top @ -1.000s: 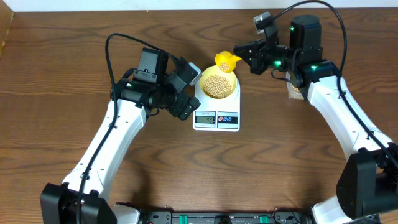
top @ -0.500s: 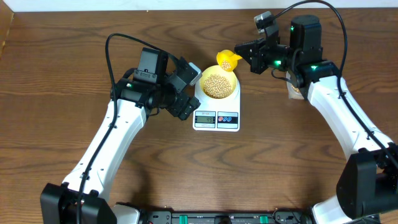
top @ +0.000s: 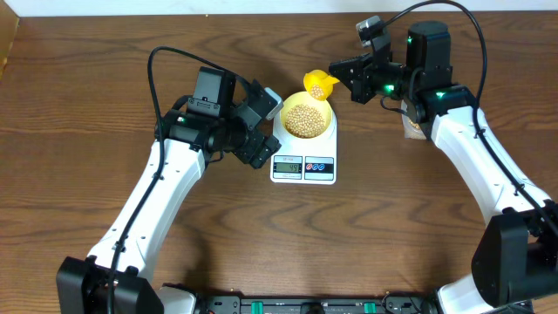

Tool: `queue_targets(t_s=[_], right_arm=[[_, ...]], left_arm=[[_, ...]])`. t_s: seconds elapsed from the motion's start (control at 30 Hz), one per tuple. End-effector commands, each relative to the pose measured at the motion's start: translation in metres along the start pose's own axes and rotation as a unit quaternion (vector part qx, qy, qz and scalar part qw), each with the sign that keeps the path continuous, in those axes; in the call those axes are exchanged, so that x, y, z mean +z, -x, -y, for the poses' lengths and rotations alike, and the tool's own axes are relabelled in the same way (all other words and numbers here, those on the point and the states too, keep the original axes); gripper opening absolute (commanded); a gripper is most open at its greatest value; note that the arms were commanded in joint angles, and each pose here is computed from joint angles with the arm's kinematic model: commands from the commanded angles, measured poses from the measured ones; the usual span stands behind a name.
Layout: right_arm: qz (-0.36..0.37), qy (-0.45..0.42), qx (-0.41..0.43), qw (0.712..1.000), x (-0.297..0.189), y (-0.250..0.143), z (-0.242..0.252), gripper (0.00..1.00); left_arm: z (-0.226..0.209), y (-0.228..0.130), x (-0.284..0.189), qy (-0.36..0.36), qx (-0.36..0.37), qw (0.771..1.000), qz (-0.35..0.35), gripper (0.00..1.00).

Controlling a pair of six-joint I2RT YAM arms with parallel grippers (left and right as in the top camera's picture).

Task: Scoop item into bowl and weigh 50g on scale
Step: 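Tilt the scoop with the right gripper to pour soybeans into bowl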

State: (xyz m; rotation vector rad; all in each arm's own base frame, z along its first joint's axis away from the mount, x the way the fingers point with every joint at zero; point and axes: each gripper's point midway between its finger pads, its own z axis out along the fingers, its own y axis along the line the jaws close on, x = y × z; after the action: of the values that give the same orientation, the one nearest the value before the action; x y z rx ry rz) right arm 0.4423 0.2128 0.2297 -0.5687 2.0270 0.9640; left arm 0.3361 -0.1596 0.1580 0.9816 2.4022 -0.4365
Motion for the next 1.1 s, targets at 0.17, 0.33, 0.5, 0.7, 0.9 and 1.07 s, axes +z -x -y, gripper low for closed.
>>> queue_targets(t_s=[0.17, 0.33, 0.5, 0.7, 0.9, 1.07], right_arm=[[0.01, 0.005, -0.02, 1.0, -0.0045, 0.0081, -0.0102, 0.01], [0.009, 0.005, -0.02, 1.0, -0.0045, 0.0081, -0.0103, 0.01], [0.01, 0.005, -0.02, 1.0, -0.0045, 0.0081, -0.0102, 0.01], [0.01, 0.003, -0.02, 1.0, -0.0045, 0.0082, -0.0095, 0.01], [0.003, 0.002, -0.014, 1.0, -0.0042, 0.0044, -0.0089, 0.01], [0.01, 0.002, -0.021, 1.0, -0.0043, 0.0084, -0.0093, 0.01]], left_arm=[[0.0017, -0.0029, 0.0005, -0.006, 0.0, 1.0, 0.0, 0.86], [0.0017, -0.0029, 0.0005, -0.006, 0.0, 1.0, 0.0, 0.86], [0.0017, -0.0028, 0.0005, -0.006, 0.0, 1.0, 0.0, 0.86], [0.0017, -0.0029, 0.0005, -0.006, 0.0, 1.0, 0.0, 0.86], [0.0017, -0.0029, 0.0005, -0.006, 0.0, 1.0, 0.0, 0.86], [0.0017, -0.0029, 0.0005, -0.006, 0.0, 1.0, 0.0, 0.86]])
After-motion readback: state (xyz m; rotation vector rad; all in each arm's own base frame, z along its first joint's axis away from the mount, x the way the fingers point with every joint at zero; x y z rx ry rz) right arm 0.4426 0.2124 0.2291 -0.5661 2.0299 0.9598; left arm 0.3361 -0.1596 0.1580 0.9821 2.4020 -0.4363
